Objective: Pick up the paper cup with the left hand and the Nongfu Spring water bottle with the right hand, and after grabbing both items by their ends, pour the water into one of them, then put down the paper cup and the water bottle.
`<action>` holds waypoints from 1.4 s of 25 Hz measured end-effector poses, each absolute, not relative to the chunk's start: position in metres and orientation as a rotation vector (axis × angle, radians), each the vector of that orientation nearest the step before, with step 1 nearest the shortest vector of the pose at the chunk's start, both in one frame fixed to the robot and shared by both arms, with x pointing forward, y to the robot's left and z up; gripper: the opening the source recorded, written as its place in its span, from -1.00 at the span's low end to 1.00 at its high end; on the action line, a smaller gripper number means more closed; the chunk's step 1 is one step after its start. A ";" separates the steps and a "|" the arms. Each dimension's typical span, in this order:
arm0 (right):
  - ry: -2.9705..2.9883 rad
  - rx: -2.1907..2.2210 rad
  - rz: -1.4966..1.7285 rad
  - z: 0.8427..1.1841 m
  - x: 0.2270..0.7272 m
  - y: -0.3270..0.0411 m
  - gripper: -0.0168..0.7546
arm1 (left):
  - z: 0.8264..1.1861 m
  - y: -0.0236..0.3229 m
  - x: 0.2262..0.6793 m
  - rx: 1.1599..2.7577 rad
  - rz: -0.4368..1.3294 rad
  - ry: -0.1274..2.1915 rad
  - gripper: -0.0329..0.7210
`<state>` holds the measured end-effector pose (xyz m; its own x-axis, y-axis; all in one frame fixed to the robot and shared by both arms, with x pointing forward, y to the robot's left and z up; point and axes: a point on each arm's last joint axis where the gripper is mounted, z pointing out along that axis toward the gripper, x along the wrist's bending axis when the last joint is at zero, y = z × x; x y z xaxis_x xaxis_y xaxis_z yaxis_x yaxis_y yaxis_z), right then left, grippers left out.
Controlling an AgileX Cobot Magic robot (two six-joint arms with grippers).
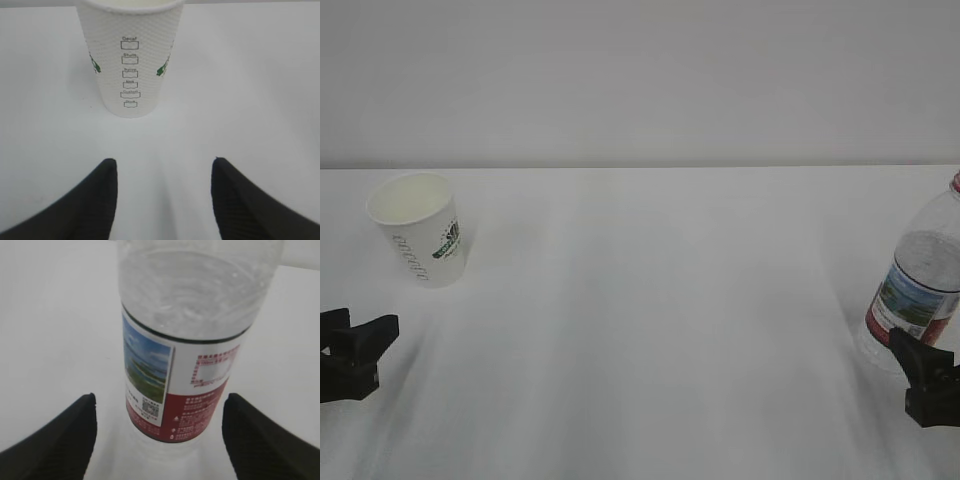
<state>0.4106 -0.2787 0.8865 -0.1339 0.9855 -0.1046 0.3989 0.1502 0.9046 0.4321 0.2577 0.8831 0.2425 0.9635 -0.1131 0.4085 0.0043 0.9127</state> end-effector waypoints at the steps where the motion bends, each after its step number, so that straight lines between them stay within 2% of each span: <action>1: 1.661 1.344 0.956 0.887 0.411 -0.279 0.57 | 0.883 0.258 0.432 1.570 0.738 1.321 0.24; 9: 1.689 1.299 0.897 0.884 0.411 -0.280 0.57 | 0.883 0.262 0.433 1.540 0.769 1.366 0.24; 19: 1.657 1.382 0.975 0.884 0.410 -0.278 0.57 | 0.883 0.262 0.433 1.539 0.771 1.368 0.24; 21: 1.644 1.406 0.989 0.884 0.410 -0.278 0.57 | 0.883 0.262 0.433 1.539 0.771 1.368 0.30; 25: 1.636 1.418 0.997 0.884 0.410 -0.278 0.57 | 0.883 0.262 0.433 1.574 0.799 1.338 0.60; 27: 1.636 1.418 0.997 0.884 0.410 -0.278 0.57 | 0.883 0.262 0.433 1.592 0.813 1.322 0.68; 35: 1.648 1.399 1.014 0.885 0.413 -0.276 0.57 | 0.883 0.262 0.434 1.617 0.833 1.297 0.72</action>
<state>0.4125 -0.2759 0.8849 -0.1353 0.9899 -0.0419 0.4086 0.0943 0.9078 0.4337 0.2618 0.8833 0.2309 0.9727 -0.0216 0.3849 -0.0709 0.9202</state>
